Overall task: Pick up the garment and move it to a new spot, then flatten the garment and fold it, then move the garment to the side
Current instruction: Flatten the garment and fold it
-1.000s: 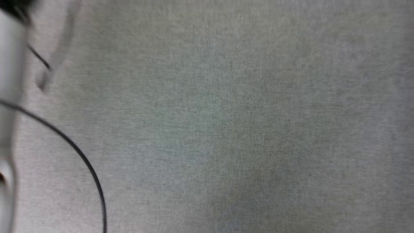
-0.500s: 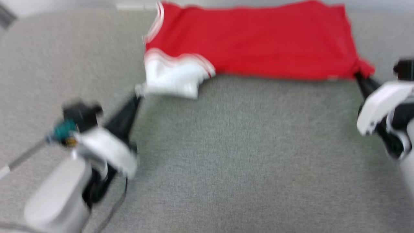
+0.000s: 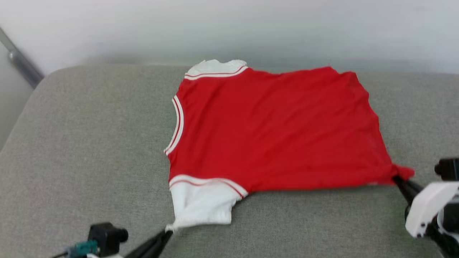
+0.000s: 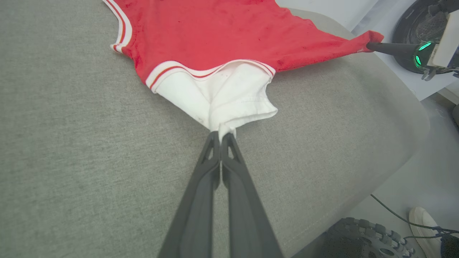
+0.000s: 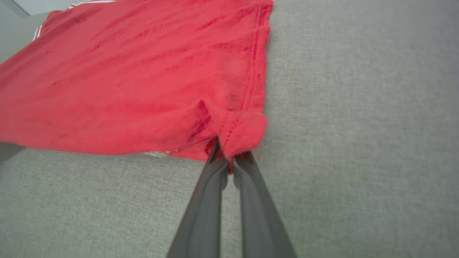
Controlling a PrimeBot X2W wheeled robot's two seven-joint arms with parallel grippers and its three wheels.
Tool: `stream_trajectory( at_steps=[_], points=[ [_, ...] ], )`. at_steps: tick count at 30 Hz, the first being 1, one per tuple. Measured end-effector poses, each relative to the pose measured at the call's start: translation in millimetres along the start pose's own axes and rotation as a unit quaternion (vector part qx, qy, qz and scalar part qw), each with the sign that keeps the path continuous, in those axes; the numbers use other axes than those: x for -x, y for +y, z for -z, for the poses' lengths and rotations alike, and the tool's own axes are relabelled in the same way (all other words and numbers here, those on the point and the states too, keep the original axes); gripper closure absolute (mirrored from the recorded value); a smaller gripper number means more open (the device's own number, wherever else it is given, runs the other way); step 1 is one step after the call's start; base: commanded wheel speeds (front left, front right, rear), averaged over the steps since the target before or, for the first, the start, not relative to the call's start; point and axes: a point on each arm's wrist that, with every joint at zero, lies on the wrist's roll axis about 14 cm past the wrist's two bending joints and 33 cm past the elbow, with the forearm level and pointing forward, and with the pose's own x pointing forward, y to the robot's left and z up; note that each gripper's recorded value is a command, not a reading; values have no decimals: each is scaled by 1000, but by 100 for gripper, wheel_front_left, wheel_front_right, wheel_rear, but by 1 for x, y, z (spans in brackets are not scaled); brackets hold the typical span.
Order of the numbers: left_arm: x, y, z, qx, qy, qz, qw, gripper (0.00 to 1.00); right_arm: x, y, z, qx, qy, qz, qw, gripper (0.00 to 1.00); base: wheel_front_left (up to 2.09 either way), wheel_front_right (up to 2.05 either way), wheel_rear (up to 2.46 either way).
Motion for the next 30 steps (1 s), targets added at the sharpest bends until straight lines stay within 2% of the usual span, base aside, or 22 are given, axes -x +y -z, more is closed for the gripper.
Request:
stream_trajectory(
  at_steps=[7, 10, 16, 20, 21, 27, 30],
  points=[
    [29, -24, 42, 8, 68, 19, 997, 100, 36, -6, 44, -32, 54, 10, 998, 100, 0, 0, 0],
    [36, -33, 49, 30, 71, 20, 997, 100, 50, 0, 58, -50, 71, 6, 996, 100, 0, 0, 0],
    [37, -40, 43, 33, 52, 25, 998, 100, 63, -1, 53, -53, 68, 9, 996, 100, 0, 0, 0],
    [28, -33, 15, 23, 2, 23, 999, 100, 61, 1, 36, -54, 47, 8, 997, 100, 0, 0, 0],
    [22, -30, -8, 22, -39, 24, 999, 100, 57, 13, 25, -105, 30, -11, 994, 100, 0, 0, 0],
    [7, -17, -61, -20, -110, 28, 993, 100, 50, 6, 3, -82, 22, -5, 996, 100, 0, 0, 0],
    [-4, -11, -78, -37, -125, 32, 991, 100, 39, 13, -6, -93, 22, -17, 995, 100, 0, 0, 0]
  ],
)
